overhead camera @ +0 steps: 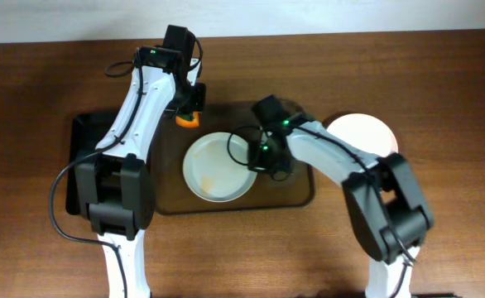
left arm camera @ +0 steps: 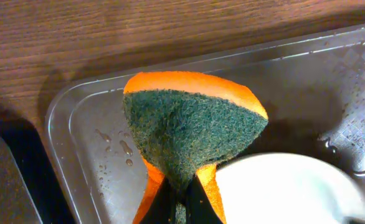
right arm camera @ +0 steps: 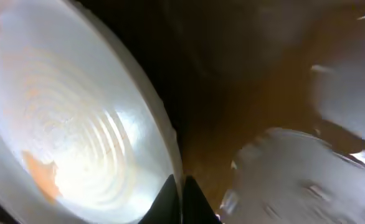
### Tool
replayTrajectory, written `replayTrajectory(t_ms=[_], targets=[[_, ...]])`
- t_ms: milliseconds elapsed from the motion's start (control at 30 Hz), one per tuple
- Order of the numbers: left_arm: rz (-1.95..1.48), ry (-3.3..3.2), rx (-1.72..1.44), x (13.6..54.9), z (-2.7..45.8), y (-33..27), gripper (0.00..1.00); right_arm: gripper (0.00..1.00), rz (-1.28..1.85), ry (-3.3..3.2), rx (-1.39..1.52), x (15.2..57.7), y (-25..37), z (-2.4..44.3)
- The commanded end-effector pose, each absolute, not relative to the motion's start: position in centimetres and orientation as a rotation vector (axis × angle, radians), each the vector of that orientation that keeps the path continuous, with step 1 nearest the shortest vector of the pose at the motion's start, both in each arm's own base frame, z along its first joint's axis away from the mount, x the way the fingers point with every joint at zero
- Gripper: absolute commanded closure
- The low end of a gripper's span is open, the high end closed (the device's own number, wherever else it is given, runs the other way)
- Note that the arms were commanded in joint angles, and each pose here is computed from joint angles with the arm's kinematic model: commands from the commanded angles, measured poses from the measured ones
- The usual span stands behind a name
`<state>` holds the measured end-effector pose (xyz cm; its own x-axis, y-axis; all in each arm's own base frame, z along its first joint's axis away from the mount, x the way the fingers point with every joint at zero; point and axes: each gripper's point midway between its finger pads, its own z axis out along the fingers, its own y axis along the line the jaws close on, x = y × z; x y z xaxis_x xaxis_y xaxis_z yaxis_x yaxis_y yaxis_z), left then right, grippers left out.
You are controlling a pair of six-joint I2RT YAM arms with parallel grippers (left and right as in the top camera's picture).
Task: Clean dirty plates on tray and stack at the side
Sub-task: 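Scrub the held plate with the sponge in the left gripper, then carry the plate with the right gripper onto the plate stack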
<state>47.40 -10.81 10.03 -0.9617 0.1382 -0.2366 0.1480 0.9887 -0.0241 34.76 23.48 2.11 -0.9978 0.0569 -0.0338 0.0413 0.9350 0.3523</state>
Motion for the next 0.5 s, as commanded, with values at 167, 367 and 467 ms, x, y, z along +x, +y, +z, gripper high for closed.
replayTrajectory(t_ms=[167, 367, 467], targets=[[0.103, 2.885, 0.157, 47.9, 9.8, -8.7, 1.0, 0.96, -0.115, 2.675, 0.0, 35.5, 14.8, 14.4], [0.106, 2.896, 0.16, 47.7, 9.3, -8.7, 1.0, 0.96, -0.586, 2.308, -0.102, 35.3, 13.8, 20.4], [0.108, 2.903, 0.16, 47.6, 9.0, -8.7, 1.0, 0.96, -0.789, 2.055, -0.179, 34.1, 15.5, 24.4]])
